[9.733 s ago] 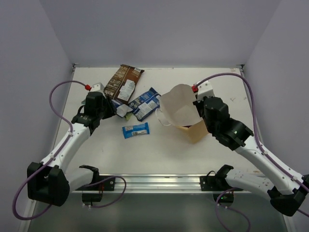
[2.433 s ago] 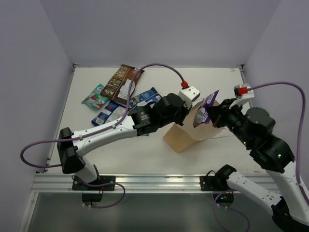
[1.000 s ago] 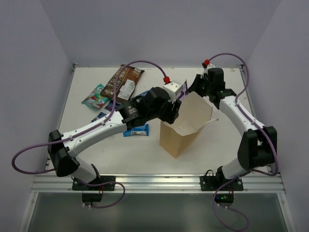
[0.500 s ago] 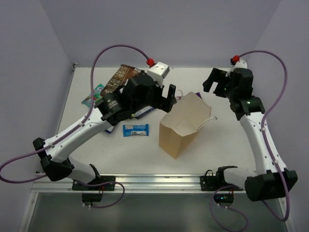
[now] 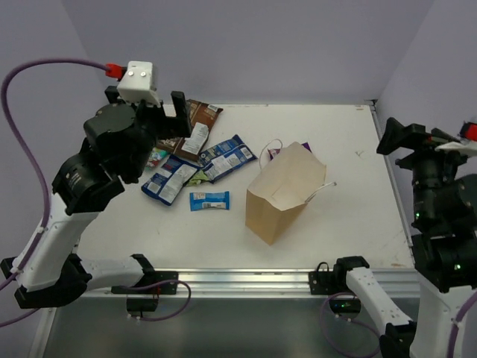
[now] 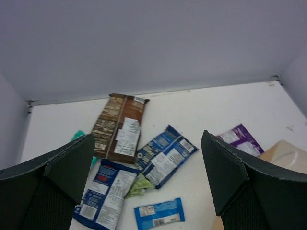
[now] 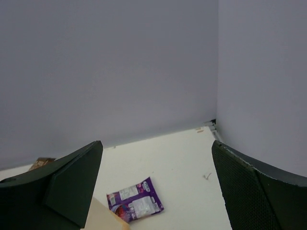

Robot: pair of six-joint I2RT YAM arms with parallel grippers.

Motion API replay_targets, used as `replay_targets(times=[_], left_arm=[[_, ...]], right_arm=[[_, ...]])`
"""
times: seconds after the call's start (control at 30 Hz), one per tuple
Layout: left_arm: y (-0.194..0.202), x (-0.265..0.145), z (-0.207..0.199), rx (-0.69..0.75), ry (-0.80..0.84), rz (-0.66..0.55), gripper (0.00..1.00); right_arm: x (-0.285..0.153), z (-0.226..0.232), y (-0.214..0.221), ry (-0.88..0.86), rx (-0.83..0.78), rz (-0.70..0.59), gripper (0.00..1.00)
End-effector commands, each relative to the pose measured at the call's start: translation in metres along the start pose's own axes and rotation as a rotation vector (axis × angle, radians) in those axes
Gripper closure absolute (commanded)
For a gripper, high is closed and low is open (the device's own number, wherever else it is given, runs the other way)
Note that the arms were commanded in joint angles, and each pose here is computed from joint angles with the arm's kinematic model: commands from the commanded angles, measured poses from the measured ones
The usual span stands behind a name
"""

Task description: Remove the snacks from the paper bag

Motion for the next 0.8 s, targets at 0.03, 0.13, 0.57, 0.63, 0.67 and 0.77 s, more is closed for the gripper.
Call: replay_targets(times=[0.03, 0.13, 0.57, 0.63, 0.67, 0.77], left_arm=[[-0.019, -0.034, 0.045, 0.048, -0.272, -0.117, 0.00], [-0.027, -0.059, 0.066, 0.014, -0.351, -0.188, 0.00], [-0.027, -0.111, 0.111, 0.041, -0.483, -0.207, 0.00], [-0.027, -0.114, 0.113, 0.043, -0.479, -0.206, 0.00], [-0.026, -0.116, 0.114, 0.033, -0.469, -0.206, 0.00], [-0.023, -0.116, 0.113, 0.031, -0.458, -0.189, 0.00]], right_arm=[[-0.035, -0.022, -0.021, 0.108, -0.066, -0.120, 0.01], [-0.058, -0.030, -0.025, 0.118, -0.061, -0.223, 0.01], [-0.086, -0.038, -0.028, 0.093, -0.133, -0.365, 0.01], [-0.087, -0.038, -0.028, 0.085, -0.133, -0.369, 0.01], [-0.086, -0.038, -0.028, 0.080, -0.134, -0.367, 0.01], [-0.087, -0.036, -0.030, 0.057, -0.136, -0.377, 0.01]])
Point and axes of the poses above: each gripper's point midway between its finger pads, its own x axis out along the fingers, its own z axis along the line the jaws close on, y = z × x, the point moved 10 cm from there along -x, back along the fingers, and after that the axes turned 10 degrees about -x, right-handed, at the moved point
